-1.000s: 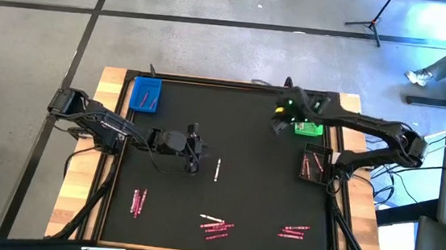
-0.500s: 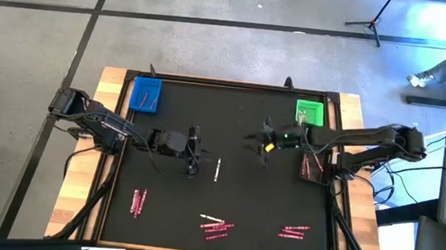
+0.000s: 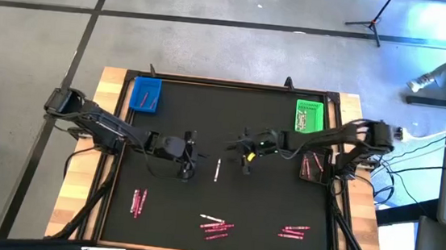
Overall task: Sort crayons
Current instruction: Put the white crayon into the green bin
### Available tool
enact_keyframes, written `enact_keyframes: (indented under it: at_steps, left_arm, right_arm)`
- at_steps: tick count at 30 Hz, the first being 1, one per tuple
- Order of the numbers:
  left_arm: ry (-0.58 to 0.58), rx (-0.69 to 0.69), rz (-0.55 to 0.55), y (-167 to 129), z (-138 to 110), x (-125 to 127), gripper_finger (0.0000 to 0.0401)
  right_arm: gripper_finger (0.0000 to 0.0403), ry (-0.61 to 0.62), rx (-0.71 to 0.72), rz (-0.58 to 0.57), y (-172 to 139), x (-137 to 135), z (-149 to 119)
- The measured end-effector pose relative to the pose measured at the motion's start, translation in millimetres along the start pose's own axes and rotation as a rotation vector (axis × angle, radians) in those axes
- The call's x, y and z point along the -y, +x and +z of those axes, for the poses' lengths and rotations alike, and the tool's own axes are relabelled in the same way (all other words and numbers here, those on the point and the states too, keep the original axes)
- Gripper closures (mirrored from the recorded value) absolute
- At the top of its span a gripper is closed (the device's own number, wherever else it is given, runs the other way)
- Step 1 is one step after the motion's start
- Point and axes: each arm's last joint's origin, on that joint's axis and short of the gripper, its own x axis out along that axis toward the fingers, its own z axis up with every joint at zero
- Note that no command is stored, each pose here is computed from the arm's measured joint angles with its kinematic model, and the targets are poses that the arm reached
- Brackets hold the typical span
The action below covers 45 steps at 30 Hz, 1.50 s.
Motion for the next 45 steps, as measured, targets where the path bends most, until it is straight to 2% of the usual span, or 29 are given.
enact_keyframes:
  at_steps: [4, 7, 14, 24, 34, 38, 45]
  left_arm:
    - [0.006, 0.0, -0.001, -9, 3, 2, 0.0282]
    - [0.008, -0.011, -0.005, -16, 3, 4, 0.0282]
    - [0.012, -0.011, -0.021, -24, 6, 7, 0.0282]
    - [0.014, -0.029, -0.061, -47, 7, 14, 0.0282]
    - [-0.003, -0.024, -0.062, -49, 8, 14, 0.0282]
    - [-0.004, -0.021, -0.062, -49, 8, 14, 0.0282]
    - [-0.005, -0.022, -0.061, -49, 8, 14, 0.0282]
  right_arm:
    - [0.0154, 0.005, -0.032, 0.033, 21, 3, -3]
    - [0.0141, -0.023, -0.036, 0.089, 35, 5, -2]
    - [0.0139, -0.088, -0.038, 0.22, 60, 6, -3]
    - [0.0139, -0.137, -0.085, 0.251, 81, 8, -22]
    - [0.0139, -0.182, -0.124, 0.241, 88, 8, -34]
    - [0.016, -0.189, -0.125, 0.227, 89, 9, -35]
    - [0.0253, -0.189, -0.132, 0.221, 89, 9, -36]
